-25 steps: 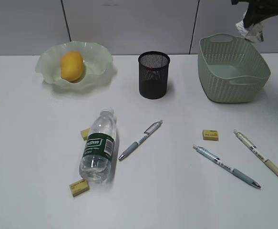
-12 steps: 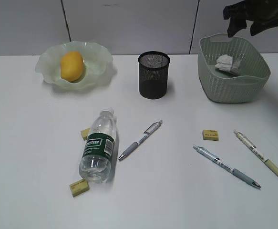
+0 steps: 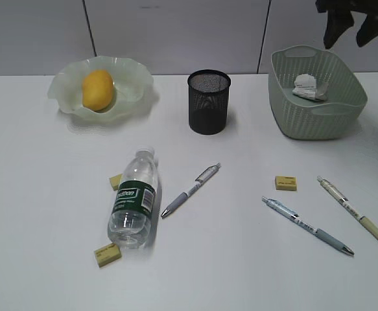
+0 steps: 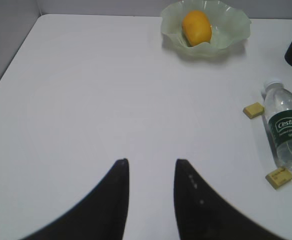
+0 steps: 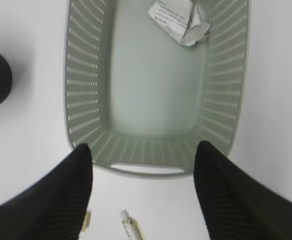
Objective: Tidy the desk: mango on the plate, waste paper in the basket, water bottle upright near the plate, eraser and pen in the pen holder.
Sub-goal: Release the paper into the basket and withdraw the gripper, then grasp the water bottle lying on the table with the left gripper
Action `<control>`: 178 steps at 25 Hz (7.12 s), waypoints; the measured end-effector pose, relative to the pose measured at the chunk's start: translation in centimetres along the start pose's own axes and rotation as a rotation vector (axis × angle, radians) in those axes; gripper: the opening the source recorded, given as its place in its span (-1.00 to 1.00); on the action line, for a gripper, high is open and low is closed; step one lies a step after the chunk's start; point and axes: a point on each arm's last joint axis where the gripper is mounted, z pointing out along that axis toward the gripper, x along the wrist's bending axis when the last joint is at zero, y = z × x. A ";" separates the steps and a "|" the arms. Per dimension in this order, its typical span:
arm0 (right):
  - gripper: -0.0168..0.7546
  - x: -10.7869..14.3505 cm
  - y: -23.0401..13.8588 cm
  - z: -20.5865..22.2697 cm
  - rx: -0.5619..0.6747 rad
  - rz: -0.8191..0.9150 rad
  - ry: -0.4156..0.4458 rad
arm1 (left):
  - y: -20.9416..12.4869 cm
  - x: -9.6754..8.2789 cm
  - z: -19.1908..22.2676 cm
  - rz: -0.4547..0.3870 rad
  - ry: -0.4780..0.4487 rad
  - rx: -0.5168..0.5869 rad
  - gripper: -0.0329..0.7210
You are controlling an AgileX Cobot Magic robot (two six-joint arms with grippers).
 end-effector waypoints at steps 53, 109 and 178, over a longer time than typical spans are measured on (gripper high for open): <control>0.18 -0.7 -43.7 -22.7 -0.681 0.028 0.016 | 0.0 0.0 0.0 0.002 0.003 0.000 -0.28; 0.26 -0.9 -43.3 -18.4 -0.721 0.024 0.008 | 0.0 0.0 0.0 0.001 0.001 0.000 -0.28; 0.14 -0.9 -43.3 -18.4 -0.725 -0.049 -0.022 | 12.2 -13.2 25.1 -0.034 -0.077 0.998 0.67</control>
